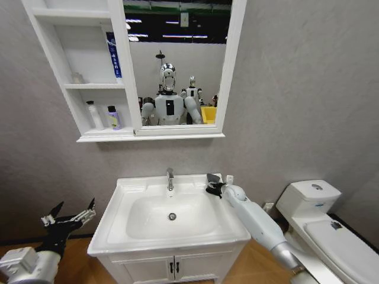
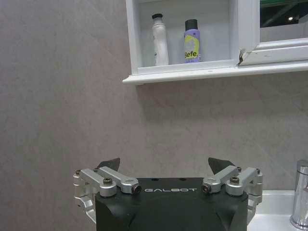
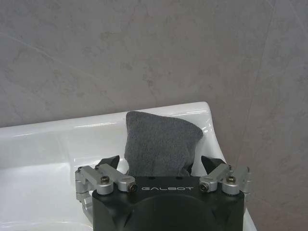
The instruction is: Move facial cleanser and shampoo from washbasin to cabinet, then wipe washbasin with towel.
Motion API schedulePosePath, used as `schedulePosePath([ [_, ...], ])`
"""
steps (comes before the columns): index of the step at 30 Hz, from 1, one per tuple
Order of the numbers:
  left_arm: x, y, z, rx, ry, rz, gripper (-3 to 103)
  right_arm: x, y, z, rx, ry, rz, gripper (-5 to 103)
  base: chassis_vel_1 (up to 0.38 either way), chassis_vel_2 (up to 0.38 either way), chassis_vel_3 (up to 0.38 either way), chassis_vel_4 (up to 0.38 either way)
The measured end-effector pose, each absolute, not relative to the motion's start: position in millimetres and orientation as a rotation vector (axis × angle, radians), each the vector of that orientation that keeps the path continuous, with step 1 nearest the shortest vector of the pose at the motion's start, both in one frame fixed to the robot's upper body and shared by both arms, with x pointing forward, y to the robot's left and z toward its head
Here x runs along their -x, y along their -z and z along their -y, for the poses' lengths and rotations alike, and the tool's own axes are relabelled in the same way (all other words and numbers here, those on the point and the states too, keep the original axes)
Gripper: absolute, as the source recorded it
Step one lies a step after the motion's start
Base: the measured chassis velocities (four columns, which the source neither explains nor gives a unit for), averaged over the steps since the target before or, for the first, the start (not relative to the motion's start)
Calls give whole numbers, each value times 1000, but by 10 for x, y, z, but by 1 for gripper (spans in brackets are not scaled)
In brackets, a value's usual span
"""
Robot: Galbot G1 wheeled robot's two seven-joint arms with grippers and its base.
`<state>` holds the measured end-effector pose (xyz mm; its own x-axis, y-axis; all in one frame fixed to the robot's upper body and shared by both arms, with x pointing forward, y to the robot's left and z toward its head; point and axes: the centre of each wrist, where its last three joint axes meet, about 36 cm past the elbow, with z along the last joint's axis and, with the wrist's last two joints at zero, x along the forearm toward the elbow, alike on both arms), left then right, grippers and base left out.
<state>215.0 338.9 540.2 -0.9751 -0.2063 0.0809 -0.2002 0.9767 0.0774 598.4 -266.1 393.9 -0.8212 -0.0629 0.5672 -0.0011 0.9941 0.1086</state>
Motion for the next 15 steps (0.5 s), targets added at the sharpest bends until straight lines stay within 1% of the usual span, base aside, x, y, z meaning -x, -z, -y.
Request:
schedulePosePath([
  [1, -2151, -5403, -3389, -313, 105, 3035, 100, -5964, -3964, 2645, -46, 133, 2537, 98, 0, 0, 0, 0],
  [2, -2150, -5402, -3389, -313, 105, 3035, 100, -5929, -4009, 2625, -48, 125, 2549, 99, 0, 0, 0, 0],
  [7, -2151, -5402, -3389, -313, 105, 3035, 100, -5807, -4166, 2665, -47, 48, 2599, 100, 0, 0, 0, 0],
  [9, -2150, -5403, -3389, -313, 105, 3035, 100, -5630, -4248, 2738, -61, -65, 2651, 100, 0, 0, 0, 0],
  [10, -2150, -5403, -3389, -313, 105, 3035, 100, -5630, -4248, 2738, -61, -65, 2651, 100, 0, 0, 0, 0],
  [13, -2151, -5402, -3389, -313, 105, 3035, 100, -5123, -4524, 2627, -89, -93, 2736, 100, 0, 0, 0, 0],
  [14, -2151, -5402, -3389, -313, 105, 3035, 100, -5123, -4524, 2627, -89, -93, 2736, 100, 0, 0, 0, 0],
  [15, -2150, -5402, -3389, -313, 105, 3035, 100, -4860, -4599, 2590, -109, -101, 2760, 100, 0, 0, 0, 0],
])
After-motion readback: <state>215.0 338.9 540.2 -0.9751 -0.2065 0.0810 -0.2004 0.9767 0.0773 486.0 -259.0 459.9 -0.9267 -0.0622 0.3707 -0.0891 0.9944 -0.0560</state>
